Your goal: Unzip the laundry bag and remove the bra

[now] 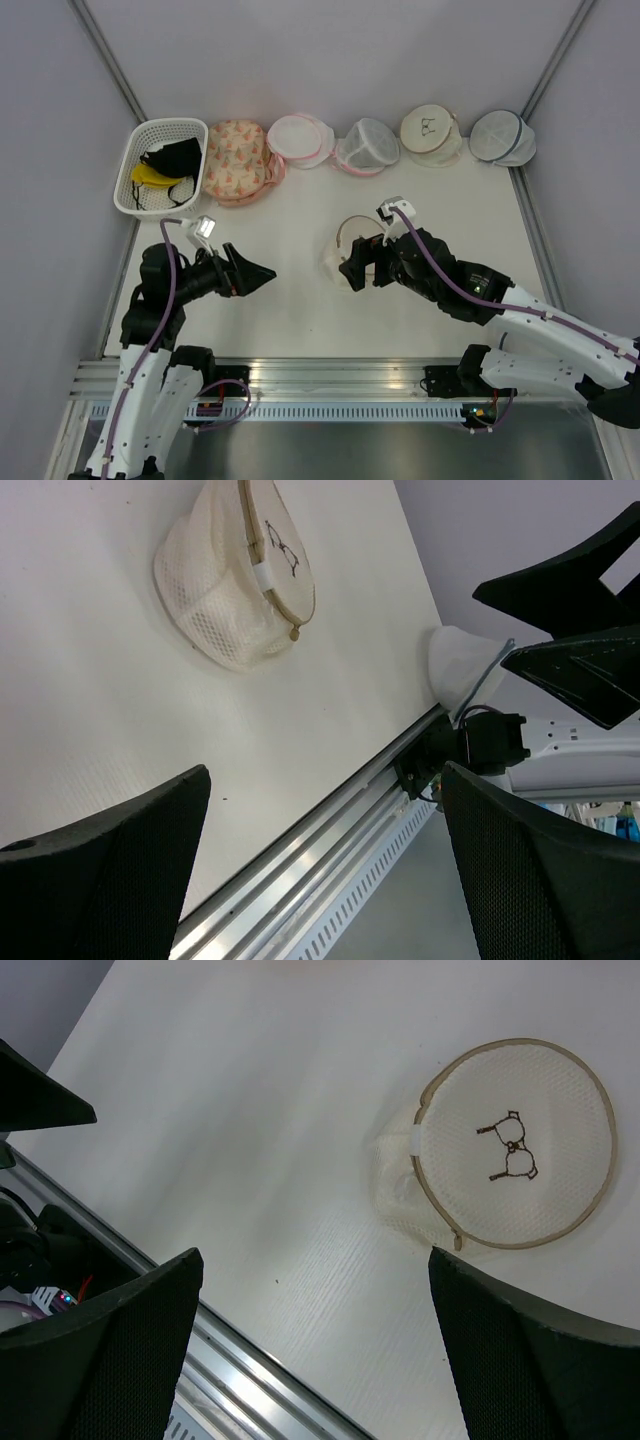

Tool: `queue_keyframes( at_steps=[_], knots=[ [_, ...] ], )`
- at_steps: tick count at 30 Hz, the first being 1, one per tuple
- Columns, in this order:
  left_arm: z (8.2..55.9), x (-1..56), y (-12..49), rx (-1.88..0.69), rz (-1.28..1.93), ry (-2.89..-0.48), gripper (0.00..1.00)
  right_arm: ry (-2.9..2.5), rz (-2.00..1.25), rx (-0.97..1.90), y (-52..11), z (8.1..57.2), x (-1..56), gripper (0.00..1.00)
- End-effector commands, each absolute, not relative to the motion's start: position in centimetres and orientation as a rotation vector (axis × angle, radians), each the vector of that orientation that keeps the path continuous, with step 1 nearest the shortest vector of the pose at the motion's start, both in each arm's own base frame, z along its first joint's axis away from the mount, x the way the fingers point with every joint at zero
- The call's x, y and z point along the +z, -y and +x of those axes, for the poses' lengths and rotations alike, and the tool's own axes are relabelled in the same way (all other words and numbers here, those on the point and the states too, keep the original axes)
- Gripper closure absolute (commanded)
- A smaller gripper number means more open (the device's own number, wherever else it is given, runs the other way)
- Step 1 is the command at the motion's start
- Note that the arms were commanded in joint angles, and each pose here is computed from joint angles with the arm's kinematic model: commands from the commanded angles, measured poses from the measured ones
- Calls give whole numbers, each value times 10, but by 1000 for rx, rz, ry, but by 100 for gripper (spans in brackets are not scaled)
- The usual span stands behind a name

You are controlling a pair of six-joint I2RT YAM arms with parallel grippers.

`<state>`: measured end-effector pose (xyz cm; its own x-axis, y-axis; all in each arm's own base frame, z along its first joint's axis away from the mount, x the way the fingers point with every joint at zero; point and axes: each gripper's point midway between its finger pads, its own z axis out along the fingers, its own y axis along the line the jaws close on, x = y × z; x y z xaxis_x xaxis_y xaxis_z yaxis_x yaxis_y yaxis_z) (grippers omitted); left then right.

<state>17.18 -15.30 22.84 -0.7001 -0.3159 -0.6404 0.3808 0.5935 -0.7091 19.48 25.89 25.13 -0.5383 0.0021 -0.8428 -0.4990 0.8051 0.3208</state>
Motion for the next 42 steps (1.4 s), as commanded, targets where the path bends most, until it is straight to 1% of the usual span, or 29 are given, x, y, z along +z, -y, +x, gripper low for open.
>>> queue_keyframes(
  at_steps=[1, 3, 9, 10, 11, 12, 13, 15, 16, 17, 19, 21, 23, 24, 30, 32, 38, 42],
  knots=[
    [179, 256, 158, -1184, 84, -1954, 0, -2036, -343, 733, -264, 192, 261, 2],
    [185, 255, 160, -1197, 82, -1947, 1, -2029, -346, 754, -263, 189, 264, 2],
    [226, 232, 167, -1170, 18, -1995, 0, -1990, -273, 750, -246, 187, 267, 2],
    [230, 226, 176, -1182, 21, -2030, 1, -1995, -265, 744, -243, 187, 266, 2],
    [235, 229, 182, -1179, 40, -2014, 0, -2014, -257, 717, -238, 187, 261, 2],
    [244, 226, 185, -1139, 23, -2020, 0, -2030, -246, 686, -234, 188, 257, 2],
    [241, 231, 201, -1144, 81, -2017, 0, -2047, -237, 671, -231, 187, 253, 2],
    [257, 220, 214, -1081, 74, -2051, 0, -2080, -227, 632, -224, 186, 243, 2],
    [256, 226, 229, -1091, 108, -2047, 0, -2089, -218, 614, -221, 186, 239, 2],
    [262, 213, 238, -1083, 103, -2090, 0, -2101, -204, 609, -217, 184, 236, 2],
    [271, 216, 253, -1081, 102, -2073, 0, -2101, -172, 582, -209, 185, 234, 2],
    [282, 202, 262, -1050, 76, -2107, 0, -2102, -145, 573, -202, 183, 233, 2],
    [289, 207, 274, -1054, 79, -2082, 0, -2108, -130, 557, -195, 182, 230, 2],
    [295, 197, 276, -1019, 59, -2107, 0, -2116, -119, 554, -193, 181, 228, 2],
    [312, 178, 287, -884, -19, -2152, 0, -2136, -71, 532, -179, 176, 218, 2],
    [310, 161, 290, -832, -35, -2211, 0, -2134, -56, 537, -176, 174, 217, 2],
    [312, 135, 311, -778, -38, -2283, 0, -2129, -37, 540, -172, 173, 219, 2],
    [313, 128, 323, -769, -32, -2297, 0, -2131, -31, 542, -171, 172, 218, 2]
  ],
)
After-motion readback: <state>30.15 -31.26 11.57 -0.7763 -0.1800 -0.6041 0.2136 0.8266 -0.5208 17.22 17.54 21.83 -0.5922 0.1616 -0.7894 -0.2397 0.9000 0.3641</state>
